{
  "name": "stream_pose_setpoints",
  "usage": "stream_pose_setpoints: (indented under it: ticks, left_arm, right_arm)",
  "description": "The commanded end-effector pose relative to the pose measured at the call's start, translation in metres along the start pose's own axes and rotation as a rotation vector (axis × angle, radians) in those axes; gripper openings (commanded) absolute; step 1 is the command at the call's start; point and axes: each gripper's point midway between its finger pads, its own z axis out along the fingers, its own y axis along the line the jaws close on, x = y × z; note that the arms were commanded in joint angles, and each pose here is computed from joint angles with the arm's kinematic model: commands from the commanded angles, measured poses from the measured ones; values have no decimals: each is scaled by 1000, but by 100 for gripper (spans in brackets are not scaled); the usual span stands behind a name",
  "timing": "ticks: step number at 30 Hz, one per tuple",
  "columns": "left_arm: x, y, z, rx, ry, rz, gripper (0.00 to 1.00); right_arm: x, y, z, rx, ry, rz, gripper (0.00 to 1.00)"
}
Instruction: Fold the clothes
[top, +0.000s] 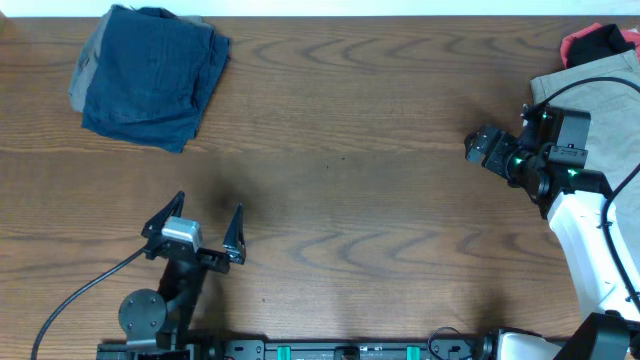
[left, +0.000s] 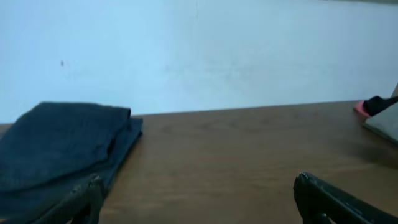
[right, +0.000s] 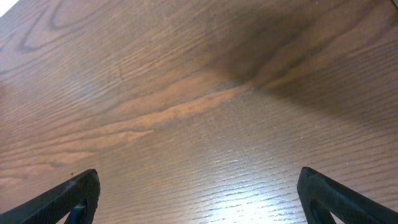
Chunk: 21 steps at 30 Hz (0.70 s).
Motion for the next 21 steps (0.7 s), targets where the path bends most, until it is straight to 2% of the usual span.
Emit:
stream_pose_setpoints:
  ticks: [1,13,21]
  left_arm:
    - [-1,7,1,-38,-46,20,98]
    - [35,34,9,-162,-43,10,98]
    - [39,47,7,-236,-27,6,98]
  right_arm:
    - [-3,2,0,-5,-2,-3,99]
    - [-3,2,0,-3,1,-2,99]
    - [-3,2,0,-3,1,-2,99]
